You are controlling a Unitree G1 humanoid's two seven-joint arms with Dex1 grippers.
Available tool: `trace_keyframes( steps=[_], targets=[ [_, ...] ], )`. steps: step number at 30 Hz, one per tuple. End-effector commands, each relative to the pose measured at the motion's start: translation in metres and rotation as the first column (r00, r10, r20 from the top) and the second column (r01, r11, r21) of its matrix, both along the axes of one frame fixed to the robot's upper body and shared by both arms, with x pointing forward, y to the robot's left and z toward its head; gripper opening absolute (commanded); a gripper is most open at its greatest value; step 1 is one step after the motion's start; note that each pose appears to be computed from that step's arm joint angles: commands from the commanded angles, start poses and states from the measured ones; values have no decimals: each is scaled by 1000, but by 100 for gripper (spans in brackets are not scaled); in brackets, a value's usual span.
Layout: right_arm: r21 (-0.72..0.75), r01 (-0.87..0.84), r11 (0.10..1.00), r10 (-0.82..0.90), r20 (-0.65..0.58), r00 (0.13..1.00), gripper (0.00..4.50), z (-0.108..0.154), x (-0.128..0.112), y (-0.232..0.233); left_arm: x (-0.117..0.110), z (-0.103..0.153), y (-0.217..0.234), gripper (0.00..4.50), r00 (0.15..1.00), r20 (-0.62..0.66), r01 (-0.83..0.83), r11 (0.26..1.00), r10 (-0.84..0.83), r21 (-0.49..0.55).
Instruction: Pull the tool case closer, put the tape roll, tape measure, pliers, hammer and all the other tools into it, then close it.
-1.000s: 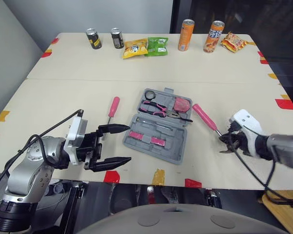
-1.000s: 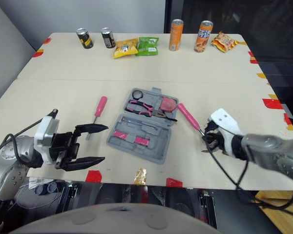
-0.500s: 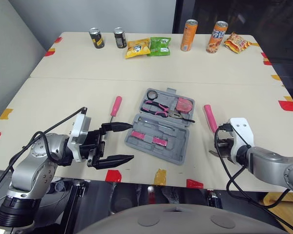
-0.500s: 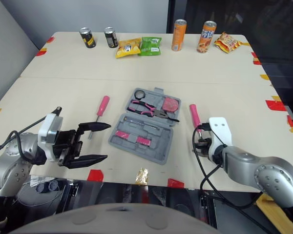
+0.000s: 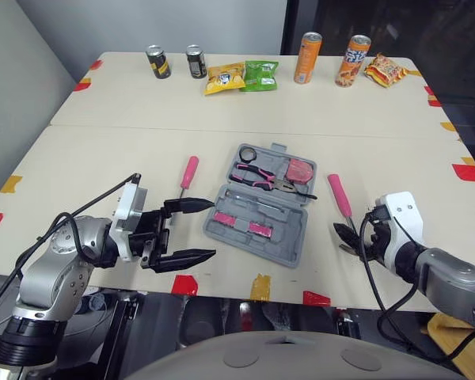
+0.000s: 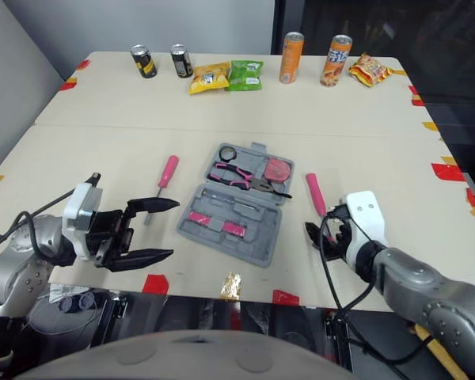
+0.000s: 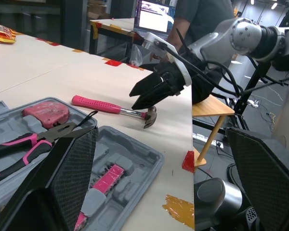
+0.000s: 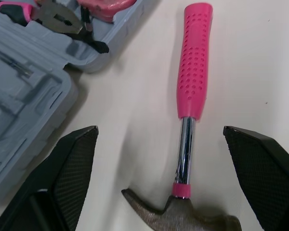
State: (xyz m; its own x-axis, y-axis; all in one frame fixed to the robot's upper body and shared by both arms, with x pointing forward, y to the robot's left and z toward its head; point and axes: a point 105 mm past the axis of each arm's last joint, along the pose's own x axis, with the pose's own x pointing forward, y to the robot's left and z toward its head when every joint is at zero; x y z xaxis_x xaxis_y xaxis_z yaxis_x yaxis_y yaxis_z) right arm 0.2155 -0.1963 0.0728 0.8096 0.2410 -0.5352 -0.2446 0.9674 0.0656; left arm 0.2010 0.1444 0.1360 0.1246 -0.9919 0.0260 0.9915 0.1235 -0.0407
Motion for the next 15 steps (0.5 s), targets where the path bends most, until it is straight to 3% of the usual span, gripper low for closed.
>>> trace_keyframes(
  steps=[1,10,15],
  targets=[
    [-11,-6,1000,7,84,996,447,3,10,5,2,6,-1,450,1000,20,16,1000,-16,-12],
    [-39,32,999,-29,79,996,447,-30,19,-7,5,7,0,450,999,29,28,1000,-28,-6],
    [-40,25,999,-22,62,998,290,-42,17,-6,4,7,1,450,999,33,27,1000,-27,-6]
  ],
)
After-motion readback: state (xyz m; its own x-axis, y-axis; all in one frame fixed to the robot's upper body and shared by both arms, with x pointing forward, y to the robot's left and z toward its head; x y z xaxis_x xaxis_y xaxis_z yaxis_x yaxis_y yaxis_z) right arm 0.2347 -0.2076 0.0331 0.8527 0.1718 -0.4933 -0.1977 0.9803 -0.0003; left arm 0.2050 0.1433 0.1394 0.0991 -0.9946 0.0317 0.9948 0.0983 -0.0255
